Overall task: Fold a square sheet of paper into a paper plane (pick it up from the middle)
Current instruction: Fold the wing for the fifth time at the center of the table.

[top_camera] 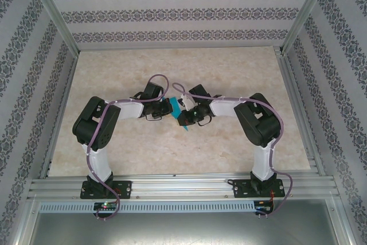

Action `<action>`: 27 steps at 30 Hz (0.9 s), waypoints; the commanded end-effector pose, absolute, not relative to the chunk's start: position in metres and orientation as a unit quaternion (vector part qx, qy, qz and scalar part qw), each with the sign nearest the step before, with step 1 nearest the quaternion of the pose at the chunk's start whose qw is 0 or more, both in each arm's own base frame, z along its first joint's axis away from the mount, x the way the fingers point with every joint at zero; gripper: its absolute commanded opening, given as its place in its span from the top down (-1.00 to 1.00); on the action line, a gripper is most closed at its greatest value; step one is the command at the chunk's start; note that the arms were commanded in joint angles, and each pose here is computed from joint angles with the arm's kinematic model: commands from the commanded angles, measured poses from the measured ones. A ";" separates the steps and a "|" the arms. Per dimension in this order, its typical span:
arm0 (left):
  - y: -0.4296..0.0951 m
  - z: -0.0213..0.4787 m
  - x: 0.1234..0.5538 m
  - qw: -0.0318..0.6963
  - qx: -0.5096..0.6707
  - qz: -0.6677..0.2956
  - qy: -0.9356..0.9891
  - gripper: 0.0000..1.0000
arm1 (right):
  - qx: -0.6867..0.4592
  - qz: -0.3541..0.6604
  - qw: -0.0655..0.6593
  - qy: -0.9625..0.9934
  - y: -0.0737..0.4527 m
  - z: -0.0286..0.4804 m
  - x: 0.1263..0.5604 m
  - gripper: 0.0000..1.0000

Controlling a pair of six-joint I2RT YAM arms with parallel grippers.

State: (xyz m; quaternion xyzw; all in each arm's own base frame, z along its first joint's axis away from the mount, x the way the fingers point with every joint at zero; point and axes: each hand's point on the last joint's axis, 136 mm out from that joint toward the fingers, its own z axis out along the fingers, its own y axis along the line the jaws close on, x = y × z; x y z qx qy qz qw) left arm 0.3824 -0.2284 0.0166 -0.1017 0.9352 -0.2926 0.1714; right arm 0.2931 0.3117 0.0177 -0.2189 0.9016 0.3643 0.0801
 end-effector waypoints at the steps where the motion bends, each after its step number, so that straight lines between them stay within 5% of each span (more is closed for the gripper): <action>1: -0.171 -0.058 0.336 0.082 -0.153 -0.149 0.974 1.00 | -0.190 0.339 0.003 0.921 0.283 -0.008 0.250 1.00; 11: -0.172 -0.058 0.335 0.082 -0.149 -0.153 0.974 1.00 | -0.139 0.329 -0.002 0.934 0.254 -0.015 0.221 1.00; 20: -0.182 -0.050 0.337 0.085 -0.134 -0.179 0.971 1.00 | -0.131 0.363 0.093 0.918 0.272 0.055 0.264 1.00; 27: -0.192 -0.040 0.341 0.090 -0.117 -0.205 0.968 1.00 | -0.121 0.368 0.122 0.914 0.301 0.062 0.297 1.00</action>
